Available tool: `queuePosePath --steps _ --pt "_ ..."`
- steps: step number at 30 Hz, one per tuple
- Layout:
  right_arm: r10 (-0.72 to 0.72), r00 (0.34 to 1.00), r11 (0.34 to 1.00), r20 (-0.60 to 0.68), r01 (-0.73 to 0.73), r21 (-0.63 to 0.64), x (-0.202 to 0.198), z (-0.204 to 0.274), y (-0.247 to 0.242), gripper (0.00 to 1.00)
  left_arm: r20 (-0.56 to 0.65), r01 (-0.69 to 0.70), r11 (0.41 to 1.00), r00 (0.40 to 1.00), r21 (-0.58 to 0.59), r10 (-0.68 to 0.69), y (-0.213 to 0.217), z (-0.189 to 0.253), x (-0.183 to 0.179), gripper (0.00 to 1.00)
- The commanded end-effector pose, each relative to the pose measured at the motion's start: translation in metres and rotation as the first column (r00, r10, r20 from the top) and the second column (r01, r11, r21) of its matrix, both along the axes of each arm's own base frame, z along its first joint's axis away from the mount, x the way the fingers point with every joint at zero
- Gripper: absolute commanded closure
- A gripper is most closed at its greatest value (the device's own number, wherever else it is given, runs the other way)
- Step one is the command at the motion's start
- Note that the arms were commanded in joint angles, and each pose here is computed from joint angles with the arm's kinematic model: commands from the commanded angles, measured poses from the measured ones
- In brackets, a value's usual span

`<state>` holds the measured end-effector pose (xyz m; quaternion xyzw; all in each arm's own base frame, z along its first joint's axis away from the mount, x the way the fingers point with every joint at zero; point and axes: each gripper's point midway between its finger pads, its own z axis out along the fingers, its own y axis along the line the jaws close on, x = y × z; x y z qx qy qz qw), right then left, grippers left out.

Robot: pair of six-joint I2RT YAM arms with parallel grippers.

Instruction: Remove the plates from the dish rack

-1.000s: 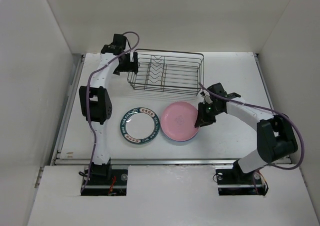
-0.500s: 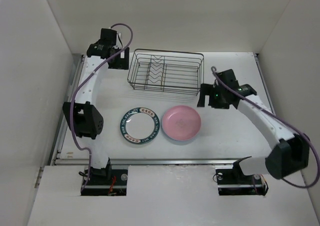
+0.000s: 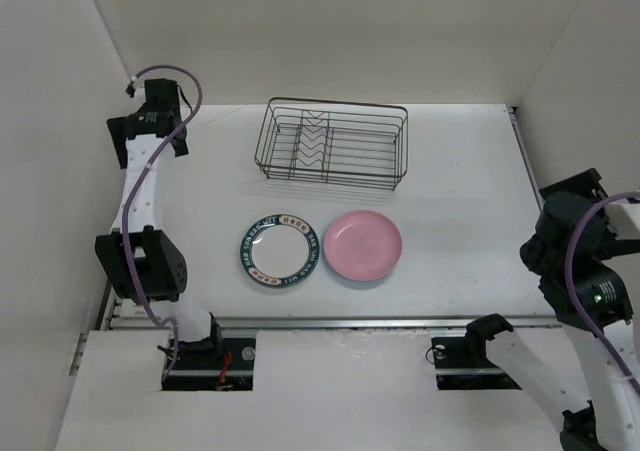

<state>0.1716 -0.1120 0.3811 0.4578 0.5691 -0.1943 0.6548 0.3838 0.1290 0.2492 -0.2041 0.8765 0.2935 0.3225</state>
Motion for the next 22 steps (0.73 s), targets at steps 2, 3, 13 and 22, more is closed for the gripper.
queuePosePath --steps 2,3,13,22 --pt "-0.002 0.995 0.996 -0.101 -0.007 -0.090 0.004 -0.004 -0.001 0.00 0.141 -0.039 0.999 0.989 -0.001 0.039 0.006 0.027 -0.019 0.01" --pt "0.022 0.993 0.995 -0.117 -0.033 -0.090 0.009 -0.009 0.002 0.00 0.131 -0.030 0.999 0.991 -0.010 0.031 0.004 0.022 -0.019 0.01" --pt "0.081 0.984 0.992 -0.156 -0.096 -0.087 0.033 -0.014 0.015 0.00 0.152 0.010 0.998 0.988 -0.058 -0.001 -0.006 0.022 -0.020 0.01" --pt "0.159 0.974 0.983 -0.162 -0.171 -0.062 0.049 -0.018 0.028 0.00 0.157 0.031 0.997 0.987 -0.067 -0.020 -0.009 0.021 -0.022 0.01"
